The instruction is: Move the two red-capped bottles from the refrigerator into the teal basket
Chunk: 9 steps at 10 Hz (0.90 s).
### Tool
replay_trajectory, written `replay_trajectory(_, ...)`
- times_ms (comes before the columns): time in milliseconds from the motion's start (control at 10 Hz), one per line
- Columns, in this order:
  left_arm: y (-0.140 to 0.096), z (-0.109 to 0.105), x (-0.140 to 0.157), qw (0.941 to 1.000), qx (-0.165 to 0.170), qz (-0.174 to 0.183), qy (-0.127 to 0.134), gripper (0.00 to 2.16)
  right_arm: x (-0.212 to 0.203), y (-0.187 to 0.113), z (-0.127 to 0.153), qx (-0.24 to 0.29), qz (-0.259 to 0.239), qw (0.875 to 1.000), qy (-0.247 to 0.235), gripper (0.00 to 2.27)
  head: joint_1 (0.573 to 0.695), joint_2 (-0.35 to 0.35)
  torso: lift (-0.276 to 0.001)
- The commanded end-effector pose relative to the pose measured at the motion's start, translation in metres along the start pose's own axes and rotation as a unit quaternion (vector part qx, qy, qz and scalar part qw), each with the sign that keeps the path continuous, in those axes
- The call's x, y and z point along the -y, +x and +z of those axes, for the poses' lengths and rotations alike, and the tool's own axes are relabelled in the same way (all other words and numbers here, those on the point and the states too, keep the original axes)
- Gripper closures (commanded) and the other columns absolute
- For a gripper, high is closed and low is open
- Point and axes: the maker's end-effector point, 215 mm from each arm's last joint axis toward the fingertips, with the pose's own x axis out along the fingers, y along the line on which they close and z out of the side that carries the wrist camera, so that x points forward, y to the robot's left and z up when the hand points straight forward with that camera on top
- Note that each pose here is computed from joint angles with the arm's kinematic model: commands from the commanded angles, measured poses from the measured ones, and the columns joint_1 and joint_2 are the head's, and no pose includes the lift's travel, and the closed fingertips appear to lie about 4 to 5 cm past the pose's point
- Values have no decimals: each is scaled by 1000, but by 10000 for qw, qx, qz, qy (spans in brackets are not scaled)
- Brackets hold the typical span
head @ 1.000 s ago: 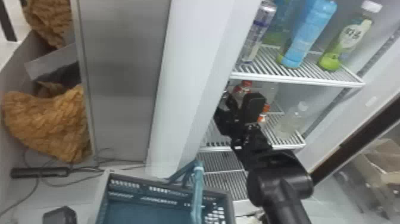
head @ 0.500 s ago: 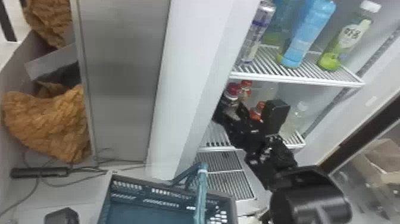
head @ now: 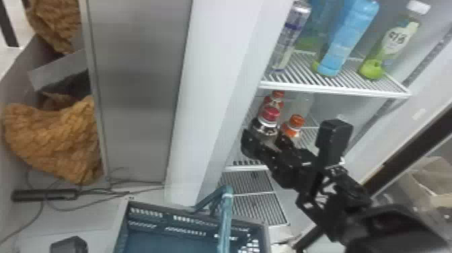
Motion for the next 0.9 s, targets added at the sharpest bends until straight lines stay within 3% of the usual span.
replay_trajectory(0, 0, 0, 0, 10000, 2, 2, -3, 1154, -2, -27, -2, -251, -59, 9997, -8, 871, 695, -350, -224)
replay_trajectory(200, -1, 1, -1, 10000, 24, 9, -7, 1156, -6, -53, -9, -514, -100, 9986, 14, 871, 695, -350, -224)
replay_trajectory(600, -2, 0, -1, 10000, 27, 16, -30, 1154, -59, -102, -12, -1067, 294, 9939, -2, 871, 695, -350, -224)
replay_trajectory(800, -2, 0, -2, 10000, 40, 27, -34, 1154, -81, -126, -29, -1589, 495, 9860, 13, 871, 695, -350, -224)
